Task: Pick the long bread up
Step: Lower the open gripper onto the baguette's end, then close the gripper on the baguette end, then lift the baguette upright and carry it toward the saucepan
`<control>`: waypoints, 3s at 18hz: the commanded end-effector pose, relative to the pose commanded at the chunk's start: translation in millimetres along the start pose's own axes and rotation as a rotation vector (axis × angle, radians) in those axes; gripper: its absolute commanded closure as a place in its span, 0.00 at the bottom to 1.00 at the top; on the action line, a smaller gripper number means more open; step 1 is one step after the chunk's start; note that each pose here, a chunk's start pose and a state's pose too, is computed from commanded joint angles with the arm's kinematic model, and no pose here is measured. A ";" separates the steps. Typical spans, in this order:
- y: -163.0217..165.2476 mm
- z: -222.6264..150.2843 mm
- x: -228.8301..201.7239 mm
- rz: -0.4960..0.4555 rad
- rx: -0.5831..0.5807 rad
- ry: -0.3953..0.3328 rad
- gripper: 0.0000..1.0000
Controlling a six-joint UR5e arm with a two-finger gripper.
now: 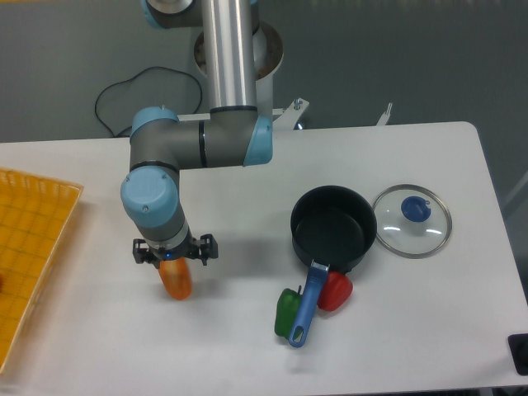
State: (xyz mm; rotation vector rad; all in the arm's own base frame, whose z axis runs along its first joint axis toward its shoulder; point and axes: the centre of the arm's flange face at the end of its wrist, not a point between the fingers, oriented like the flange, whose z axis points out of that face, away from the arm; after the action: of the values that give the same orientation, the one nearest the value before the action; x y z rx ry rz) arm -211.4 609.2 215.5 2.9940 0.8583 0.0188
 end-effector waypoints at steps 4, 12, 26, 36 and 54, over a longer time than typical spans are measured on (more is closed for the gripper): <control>-1.4 5.7 1.9 0.000 0.000 0.000 0.00; -1.3 13.9 14.5 0.003 -0.011 -0.001 0.00; -1.5 25.6 17.3 0.009 -0.029 -0.003 0.11; -3.9 28.0 16.4 0.007 -0.032 -0.004 0.53; -20.2 -49.3 -18.1 0.173 -0.058 -0.011 0.84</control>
State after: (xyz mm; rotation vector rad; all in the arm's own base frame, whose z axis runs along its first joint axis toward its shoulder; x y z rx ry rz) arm -238.4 617.8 264.2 3.0006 0.5846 0.0308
